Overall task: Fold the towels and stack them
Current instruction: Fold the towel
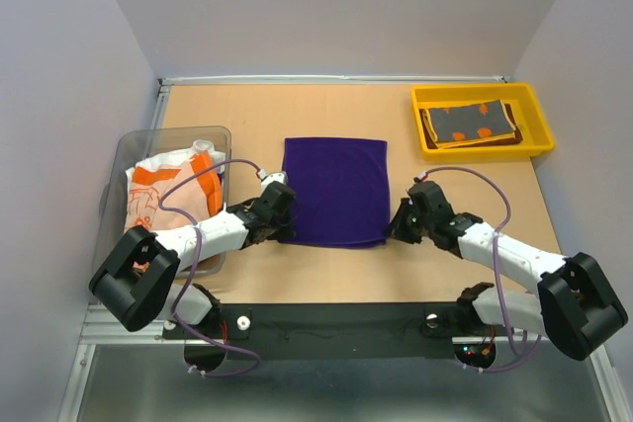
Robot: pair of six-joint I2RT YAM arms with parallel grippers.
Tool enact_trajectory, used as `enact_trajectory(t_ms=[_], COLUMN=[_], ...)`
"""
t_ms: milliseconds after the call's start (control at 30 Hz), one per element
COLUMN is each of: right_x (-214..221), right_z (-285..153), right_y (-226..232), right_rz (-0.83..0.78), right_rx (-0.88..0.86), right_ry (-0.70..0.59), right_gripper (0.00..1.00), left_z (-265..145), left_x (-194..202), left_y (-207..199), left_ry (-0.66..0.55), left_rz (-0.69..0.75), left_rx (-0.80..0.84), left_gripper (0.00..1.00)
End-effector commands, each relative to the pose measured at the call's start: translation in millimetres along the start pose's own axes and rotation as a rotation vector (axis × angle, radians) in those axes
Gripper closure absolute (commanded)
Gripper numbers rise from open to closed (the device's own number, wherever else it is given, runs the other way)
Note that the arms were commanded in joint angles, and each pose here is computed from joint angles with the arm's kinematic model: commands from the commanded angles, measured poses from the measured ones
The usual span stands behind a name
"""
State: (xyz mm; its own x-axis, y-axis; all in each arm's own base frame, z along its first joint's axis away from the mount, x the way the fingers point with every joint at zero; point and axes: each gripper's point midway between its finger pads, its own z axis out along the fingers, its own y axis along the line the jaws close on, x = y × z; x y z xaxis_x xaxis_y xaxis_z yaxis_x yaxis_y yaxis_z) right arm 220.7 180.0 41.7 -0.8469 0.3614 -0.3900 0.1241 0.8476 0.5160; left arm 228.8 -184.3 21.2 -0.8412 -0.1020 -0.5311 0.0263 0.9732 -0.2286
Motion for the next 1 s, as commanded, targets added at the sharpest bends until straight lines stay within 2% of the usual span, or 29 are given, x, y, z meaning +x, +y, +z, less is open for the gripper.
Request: enact_trajectory(t_ms=[0, 100, 467, 567, 733, 833, 867, 900, 933, 967], right_x=[-14, -10, 30, 40, 48, 45, 42, 36, 20, 10], right_z=[-13, -18, -23, -17, -11, -16, -18, -21, -27, -30], right_y=[20, 20, -4, -20, -36, -29, -25, -20, -4, -3], right_rz=[-0.020, -0.024, -0.020, -0.007, -0.018, -0.051, -0.057, -0.066, -0.093, -0.109], right_rx=[-0.066, -0.067, -0.031, 0.025, 0.081, 0.041, 0.030, 0.019, -0.012, 0.010], right_ry=[-0.034, -0.011, 0.135, 0.158, 0.174, 0.170, 0.163, 0.146, 0.103, 0.072], right_gripper=[0.94, 0.98, 0.97, 0.97, 0.92, 0.84, 0.76, 0.71, 0.66, 0.58], left_z=[-3, -4, -6, -6, -13, -20, -22, -25, -30, -34], left_x=[12, 11, 14, 16, 16, 10, 7, 5, 2, -7], left_y=[12, 15, 19, 18, 18, 21, 22, 21, 21, 17], left_ry=[0.028, 0.025, 0.048, 0.058, 0.062, 0.037, 0.030, 0.022, 0.015, -0.005], left_rz=[0.001, -0.001, 0.003, 0.008, -0.004, -0.008, -0.008, -0.005, -0.001, 0.001], left_rx=[-0.035, -0.049, -0.065, -0.064, -0.058, -0.069, -0.073, -0.074, -0.074, -0.064], left_gripper=[0.66, 0.66, 0.67, 0.70, 0.70, 0.70, 0.69, 0.67, 0.58, 0.53])
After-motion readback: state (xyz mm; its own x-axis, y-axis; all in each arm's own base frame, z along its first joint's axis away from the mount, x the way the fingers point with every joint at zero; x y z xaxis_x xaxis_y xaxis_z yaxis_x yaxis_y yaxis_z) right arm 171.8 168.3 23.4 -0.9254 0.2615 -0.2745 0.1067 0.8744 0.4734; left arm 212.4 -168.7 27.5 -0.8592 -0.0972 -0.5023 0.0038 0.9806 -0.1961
